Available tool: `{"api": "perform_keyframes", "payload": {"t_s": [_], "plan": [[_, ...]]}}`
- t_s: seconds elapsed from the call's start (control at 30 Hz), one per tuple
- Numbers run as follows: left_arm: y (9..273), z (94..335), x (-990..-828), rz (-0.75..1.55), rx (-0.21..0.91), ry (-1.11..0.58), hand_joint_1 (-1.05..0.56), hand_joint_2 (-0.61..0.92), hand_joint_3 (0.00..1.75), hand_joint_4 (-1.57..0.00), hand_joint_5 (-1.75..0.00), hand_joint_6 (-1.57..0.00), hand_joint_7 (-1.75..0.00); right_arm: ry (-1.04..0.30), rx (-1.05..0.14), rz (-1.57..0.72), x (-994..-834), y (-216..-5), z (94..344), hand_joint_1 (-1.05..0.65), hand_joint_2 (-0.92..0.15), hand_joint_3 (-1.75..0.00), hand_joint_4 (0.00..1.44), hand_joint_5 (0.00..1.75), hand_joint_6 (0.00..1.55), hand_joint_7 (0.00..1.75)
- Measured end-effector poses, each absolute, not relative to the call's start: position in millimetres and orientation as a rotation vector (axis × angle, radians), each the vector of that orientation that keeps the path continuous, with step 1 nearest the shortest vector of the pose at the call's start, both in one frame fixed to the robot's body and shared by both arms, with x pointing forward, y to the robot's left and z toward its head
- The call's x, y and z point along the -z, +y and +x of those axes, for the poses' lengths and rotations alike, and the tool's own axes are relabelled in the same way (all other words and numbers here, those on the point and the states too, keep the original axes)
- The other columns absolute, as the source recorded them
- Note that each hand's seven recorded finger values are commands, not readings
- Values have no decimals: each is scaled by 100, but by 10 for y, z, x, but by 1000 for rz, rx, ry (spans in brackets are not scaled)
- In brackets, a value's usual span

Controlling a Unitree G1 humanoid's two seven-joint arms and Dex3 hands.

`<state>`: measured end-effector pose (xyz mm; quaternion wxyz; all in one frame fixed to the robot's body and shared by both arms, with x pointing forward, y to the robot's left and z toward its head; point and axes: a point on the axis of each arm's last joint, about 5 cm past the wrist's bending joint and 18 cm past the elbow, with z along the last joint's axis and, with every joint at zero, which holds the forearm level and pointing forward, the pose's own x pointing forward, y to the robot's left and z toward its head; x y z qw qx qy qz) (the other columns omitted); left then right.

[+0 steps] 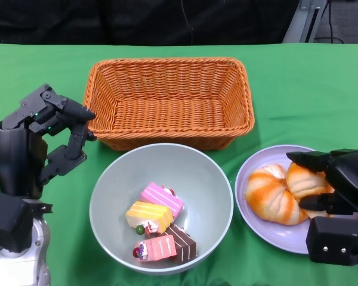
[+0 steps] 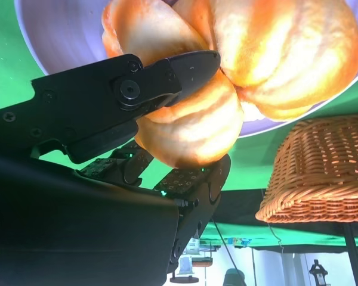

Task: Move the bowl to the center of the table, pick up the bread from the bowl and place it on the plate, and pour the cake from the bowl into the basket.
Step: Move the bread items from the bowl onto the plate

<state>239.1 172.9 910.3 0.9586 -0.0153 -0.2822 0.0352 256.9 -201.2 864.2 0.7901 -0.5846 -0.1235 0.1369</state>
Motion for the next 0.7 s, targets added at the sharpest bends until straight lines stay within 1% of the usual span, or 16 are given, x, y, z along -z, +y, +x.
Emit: {"api": "perform_keyframes", "payload": {"t_s": [0.27, 0.4, 0.57, 0.7], "plan": [[1733, 2391, -9102, -29, -68, -572, -7, 72, 83, -81, -151, -81, -124, -254, -304, -1270, -8651, -1992, 2546, -21, -89, 0, 37, 0, 49, 0], [1734, 2392, -9099, -28, -68, -570, -7, 73, 83, -81, -151, -80, -124, -245, -318, -1260, -8668, -1977, 2530, -27, -89, 0, 32, 0, 46, 0], [1741, 2390, -9079, -26, -70, -564, -7, 72, 82, -82, -151, -81, -124, -217, -345, -1213, -8745, -1970, 2520, -33, -91, -1, 22, 0, 37, 0], [1744, 2391, -9069, -25, -70, -558, -6, 72, 83, -82, -150, -81, -124, -211, -372, -1176, -8809, -1953, 2495, -40, -92, -4, 19, 0, 32, 0]]}}
